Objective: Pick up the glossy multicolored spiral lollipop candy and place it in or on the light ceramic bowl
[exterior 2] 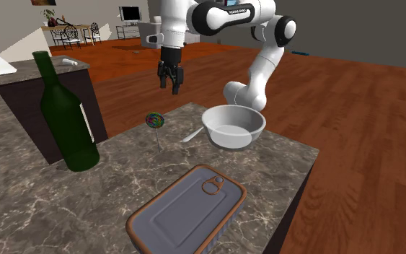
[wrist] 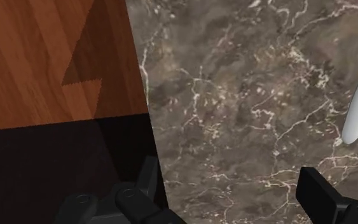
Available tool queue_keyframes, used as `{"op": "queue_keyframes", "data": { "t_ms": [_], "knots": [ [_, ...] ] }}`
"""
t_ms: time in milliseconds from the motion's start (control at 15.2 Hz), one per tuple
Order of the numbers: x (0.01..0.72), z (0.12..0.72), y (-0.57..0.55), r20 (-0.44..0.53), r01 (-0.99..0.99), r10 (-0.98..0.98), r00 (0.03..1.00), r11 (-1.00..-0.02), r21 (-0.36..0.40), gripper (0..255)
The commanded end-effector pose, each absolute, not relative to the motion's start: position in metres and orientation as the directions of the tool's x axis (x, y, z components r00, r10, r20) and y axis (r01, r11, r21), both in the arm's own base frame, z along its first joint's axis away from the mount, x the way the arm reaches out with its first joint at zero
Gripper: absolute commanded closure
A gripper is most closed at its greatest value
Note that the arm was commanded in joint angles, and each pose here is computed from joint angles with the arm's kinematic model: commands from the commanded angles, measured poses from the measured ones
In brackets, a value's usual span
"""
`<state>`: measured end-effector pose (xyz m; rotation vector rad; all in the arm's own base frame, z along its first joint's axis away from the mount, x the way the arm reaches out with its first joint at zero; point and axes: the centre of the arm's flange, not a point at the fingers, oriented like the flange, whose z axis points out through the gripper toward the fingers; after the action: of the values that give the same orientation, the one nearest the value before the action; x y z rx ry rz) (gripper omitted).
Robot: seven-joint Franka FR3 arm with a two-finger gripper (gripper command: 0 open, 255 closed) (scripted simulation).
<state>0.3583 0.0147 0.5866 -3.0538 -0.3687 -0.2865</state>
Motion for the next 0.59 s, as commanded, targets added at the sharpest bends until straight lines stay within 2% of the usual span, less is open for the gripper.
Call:
{"op": "queue_keyframes", "data": {
  "t_ms": [0, 528],
  "knots": [
    [0.374, 0.587, 0.029, 0.225, 0.332, 0.319, 0.921, -0.943, -0.023, 0],
    [0.417, 0.589, 0.103, 0.344, 0.649, 0.618, 0.707, -0.760, 0.031, 0]
  ]
}}
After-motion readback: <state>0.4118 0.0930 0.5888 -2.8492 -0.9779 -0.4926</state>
